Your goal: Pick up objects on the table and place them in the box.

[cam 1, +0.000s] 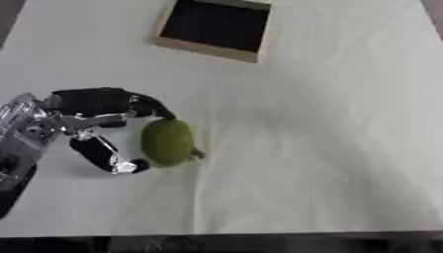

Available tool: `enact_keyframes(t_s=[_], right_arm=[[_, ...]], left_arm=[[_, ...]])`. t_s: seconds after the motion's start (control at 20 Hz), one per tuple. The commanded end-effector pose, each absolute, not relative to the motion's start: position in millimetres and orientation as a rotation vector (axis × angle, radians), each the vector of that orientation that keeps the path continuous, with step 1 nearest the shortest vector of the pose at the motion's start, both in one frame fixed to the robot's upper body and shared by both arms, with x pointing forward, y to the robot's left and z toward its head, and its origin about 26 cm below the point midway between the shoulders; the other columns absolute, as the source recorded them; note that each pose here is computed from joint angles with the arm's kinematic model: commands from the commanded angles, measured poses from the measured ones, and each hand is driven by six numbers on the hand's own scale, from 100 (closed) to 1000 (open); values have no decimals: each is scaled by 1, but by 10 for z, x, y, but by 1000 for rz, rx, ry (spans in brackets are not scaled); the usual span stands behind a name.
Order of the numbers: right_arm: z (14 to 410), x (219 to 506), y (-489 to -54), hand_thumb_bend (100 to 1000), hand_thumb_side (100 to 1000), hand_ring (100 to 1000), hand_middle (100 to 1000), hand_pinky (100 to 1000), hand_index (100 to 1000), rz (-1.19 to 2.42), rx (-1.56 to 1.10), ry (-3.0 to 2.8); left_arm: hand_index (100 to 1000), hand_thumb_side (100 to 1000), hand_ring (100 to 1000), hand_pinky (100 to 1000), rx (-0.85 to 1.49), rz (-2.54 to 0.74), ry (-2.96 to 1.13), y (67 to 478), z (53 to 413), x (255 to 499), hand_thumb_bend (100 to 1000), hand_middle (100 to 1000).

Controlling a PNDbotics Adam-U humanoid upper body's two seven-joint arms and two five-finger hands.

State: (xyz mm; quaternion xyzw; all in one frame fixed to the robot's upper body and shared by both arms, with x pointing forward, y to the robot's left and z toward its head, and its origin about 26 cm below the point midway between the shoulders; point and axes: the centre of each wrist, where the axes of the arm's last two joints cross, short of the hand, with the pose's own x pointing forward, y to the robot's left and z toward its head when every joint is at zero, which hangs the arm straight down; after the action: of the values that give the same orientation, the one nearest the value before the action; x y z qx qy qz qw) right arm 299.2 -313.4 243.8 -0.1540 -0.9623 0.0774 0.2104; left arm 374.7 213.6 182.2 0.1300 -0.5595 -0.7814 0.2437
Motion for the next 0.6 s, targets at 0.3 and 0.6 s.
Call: enact_keyframes(t_s=[0.3,0.6], right_arm=[[2494,2961,-3135,100,508,808,650,831,770,226,-430,-2688],[2483,2962,-3127,100,513,808,650,832,770,224,-425,-2681]], left_arm=[[955,282,901,871,325,-2387,-1435,2110,1917,3779,359,843],[934,158,878,849,343,-2366,-1437,2065,1896,3800,368,826]])
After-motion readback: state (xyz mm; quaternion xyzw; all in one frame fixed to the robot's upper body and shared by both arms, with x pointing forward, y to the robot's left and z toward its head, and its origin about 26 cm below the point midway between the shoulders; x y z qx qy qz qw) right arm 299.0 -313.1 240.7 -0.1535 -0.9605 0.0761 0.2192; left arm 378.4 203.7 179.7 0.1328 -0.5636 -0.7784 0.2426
